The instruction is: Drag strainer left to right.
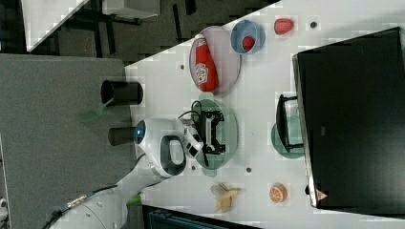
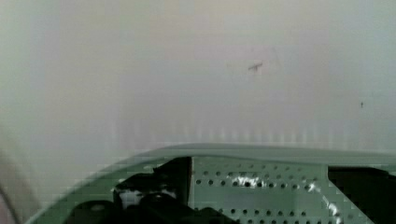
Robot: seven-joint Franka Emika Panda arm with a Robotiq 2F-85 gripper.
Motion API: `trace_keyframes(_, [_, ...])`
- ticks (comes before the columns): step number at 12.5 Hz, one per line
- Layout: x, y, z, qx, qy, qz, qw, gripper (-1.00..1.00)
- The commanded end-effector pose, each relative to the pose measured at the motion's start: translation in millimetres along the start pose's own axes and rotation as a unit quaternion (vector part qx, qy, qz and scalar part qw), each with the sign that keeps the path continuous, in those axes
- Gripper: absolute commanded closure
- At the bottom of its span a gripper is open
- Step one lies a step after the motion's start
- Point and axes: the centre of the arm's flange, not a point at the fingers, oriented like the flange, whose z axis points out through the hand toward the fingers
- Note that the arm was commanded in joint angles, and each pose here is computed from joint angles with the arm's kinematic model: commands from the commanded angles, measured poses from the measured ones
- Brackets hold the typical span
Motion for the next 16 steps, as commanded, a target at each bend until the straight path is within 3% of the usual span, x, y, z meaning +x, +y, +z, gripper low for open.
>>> trace_keyframes(1, [23,-9,-15,0.018,0.0,-0.038,0.999,-1.0])
trace_keyframes(11, [112,-12,-11,0.019,0.023,-0.03,0.999,-1.0])
trace_keyframes(16, [133,-11,-10,0.017,0.03,-0.064,0.997,-1.0])
